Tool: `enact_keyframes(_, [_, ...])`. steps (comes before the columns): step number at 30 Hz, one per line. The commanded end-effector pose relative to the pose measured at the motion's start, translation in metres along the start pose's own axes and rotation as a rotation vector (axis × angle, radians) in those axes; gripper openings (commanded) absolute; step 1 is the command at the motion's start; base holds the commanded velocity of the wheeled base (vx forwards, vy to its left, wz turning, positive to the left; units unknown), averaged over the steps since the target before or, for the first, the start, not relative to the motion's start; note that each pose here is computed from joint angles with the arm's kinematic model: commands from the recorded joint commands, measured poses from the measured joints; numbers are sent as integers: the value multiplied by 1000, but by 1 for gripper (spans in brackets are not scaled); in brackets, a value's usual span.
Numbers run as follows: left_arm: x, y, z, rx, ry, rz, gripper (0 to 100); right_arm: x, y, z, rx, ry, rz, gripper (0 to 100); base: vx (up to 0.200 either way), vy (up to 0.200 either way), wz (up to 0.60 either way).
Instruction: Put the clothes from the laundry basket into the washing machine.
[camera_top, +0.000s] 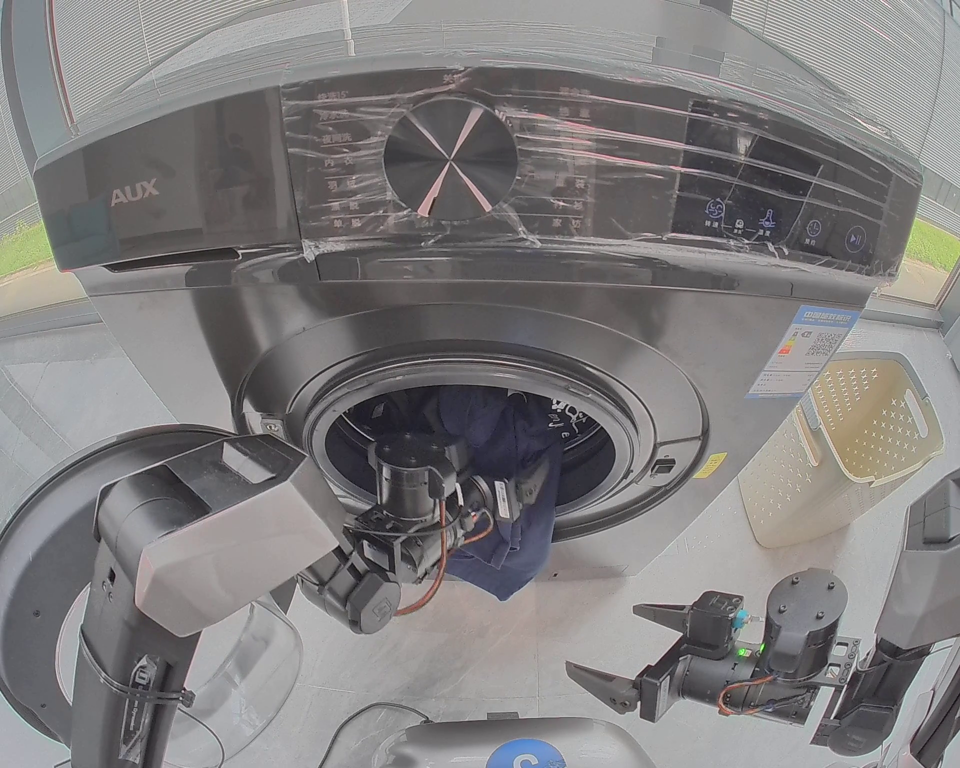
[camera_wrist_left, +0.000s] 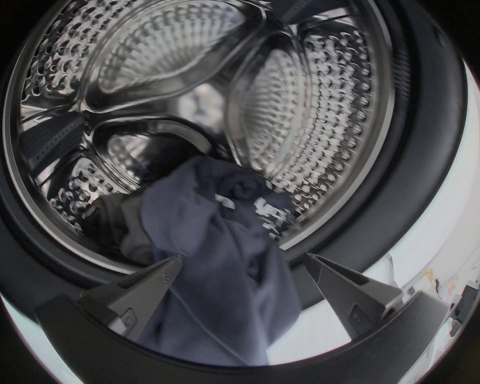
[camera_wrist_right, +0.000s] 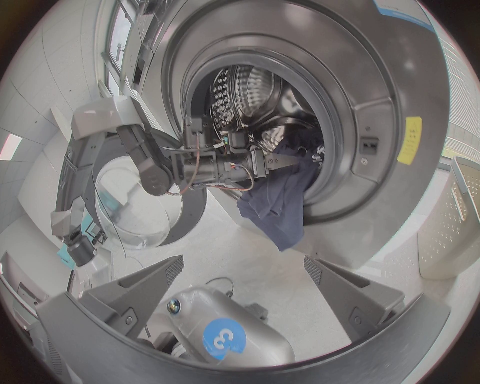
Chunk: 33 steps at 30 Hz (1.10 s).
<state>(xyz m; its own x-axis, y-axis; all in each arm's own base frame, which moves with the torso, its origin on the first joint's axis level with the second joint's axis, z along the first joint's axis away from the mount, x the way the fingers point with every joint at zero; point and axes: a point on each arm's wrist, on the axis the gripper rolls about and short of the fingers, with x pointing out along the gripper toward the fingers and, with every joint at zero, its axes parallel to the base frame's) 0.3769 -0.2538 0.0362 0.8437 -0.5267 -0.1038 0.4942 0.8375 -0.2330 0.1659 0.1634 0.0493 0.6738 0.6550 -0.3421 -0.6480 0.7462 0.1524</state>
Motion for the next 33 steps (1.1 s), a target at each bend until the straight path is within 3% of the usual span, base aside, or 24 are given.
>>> enact_keyframes(1, [-6, -11, -15, 12, 49, -34, 100, -8, 0, -5, -3, 23, -6, 100, 0, 0, 0])
enact_keyframes(2, [-6, -11, -16, 14, 51, -33, 100, -8, 0, -6, -3, 24, -6, 100, 0, 0, 0])
enact_keyframes(3, [-4, -6, -30, 42, 80, -26, 100, -8, 1, -6, -5, 24, 0, 100, 0, 0, 0])
enact_keyframes(8, [0, 7, -47, 81, 110, -17, 100, -7, 1, -6, -3, 24, 1, 100, 0, 0, 0])
enact_keyframes(9, [1, 10, -48, 85, 109, -11, 0, -7, 1, -5, -3, 21, 2, 100, 0, 0, 0])
enact_keyframes(15, [6, 9, -44, 81, 86, -15, 0, -5, 2, -3, -3, 11, 4, 100, 0, 0, 0])
enact_keyframes(19, [27, 9, -18, 55, -45, -2, 0, -3, 2, -2, -3, 3, 7, 100, 0, 0, 0])
enact_keyframes(21, [42, 16, 3, 12, -163, 74, 0, -3, 2, -1, -4, -1, 9, 100, 0, 0, 0])
enact_keyframes(22, [47, 17, 12, -9, -212, 91, 0, -2, 3, -1, -4, -4, 9, 100, 0, 0, 0])
enact_keyframes(23, [49, 18, 13, -13, -219, 95, 0, -2, 3, -1, -4, -4, 9, 100, 0, 0, 0])
enact_keyframes(24, [57, 23, 26, -36, -290, 120, 0, 0, 4, 1, -5, -15, 17, 100, 0, 0, 0])
enact_keyframes(28, [64, 29, 37, -41, -349, 130, 0, 1, 5, 3, -5, -22, 21, 100, 0, 0, 0])
enact_keyframes(33, [69, 26, 47, -44, -423, 112, 0, 1, 6, 2, -5, -19, 24, 100, 0, 0, 0])
